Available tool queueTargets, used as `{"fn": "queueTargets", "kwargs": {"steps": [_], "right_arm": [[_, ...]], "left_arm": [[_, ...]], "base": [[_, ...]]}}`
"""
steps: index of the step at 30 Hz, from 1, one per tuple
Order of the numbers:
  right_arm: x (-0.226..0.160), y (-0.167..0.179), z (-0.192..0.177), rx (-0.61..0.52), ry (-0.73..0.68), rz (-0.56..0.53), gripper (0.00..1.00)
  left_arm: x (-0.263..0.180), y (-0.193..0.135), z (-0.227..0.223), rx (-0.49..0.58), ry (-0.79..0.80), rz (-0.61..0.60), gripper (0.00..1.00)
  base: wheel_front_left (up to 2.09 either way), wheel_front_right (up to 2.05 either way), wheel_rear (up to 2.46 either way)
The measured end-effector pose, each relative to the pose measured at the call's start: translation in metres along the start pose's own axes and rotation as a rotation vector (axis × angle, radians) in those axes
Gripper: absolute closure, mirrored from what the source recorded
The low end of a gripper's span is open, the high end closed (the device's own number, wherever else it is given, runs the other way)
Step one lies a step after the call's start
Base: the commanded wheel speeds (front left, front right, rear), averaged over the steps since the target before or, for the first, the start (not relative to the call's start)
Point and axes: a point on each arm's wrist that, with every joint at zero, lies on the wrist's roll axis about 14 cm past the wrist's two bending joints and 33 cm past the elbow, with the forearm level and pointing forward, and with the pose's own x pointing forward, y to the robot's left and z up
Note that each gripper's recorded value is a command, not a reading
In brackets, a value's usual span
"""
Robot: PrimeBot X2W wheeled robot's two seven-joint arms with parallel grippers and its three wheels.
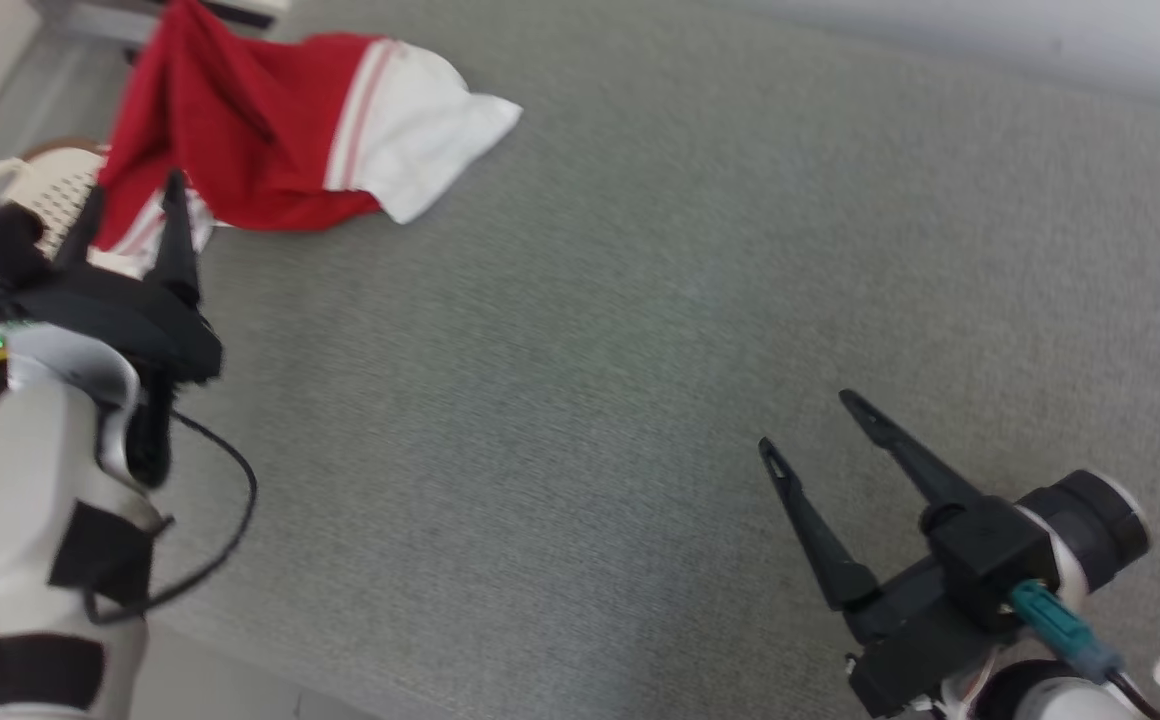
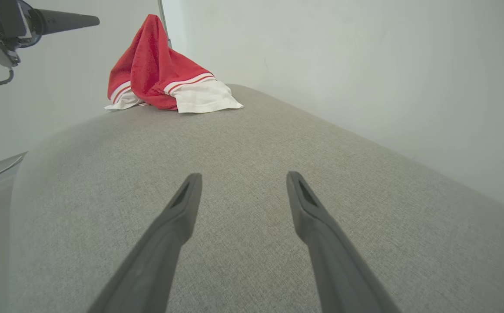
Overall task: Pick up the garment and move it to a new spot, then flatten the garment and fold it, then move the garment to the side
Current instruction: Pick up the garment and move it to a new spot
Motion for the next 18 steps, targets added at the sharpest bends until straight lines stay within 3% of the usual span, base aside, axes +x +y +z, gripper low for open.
{"fn": "queueTargets", "kwargs": {"steps": [9, 18], "right_arm": [[-0.015, -0.042, -0.034, 0.043, 0.063, -0.081, 0.00], [-0.044, -0.066, -0.078, 0.095, 0.179, -0.176, 0.00]], "left_arm": [[0.066, -0.004, -0.048, 0.002, 0.129, 0.054, 0.00], [0.100, -0.016, -0.115, -0.101, 0.223, 0.139, 0.00]], "base": [[0.00, 0.00, 0.00], [0.00, 0.00, 0.00]]}}
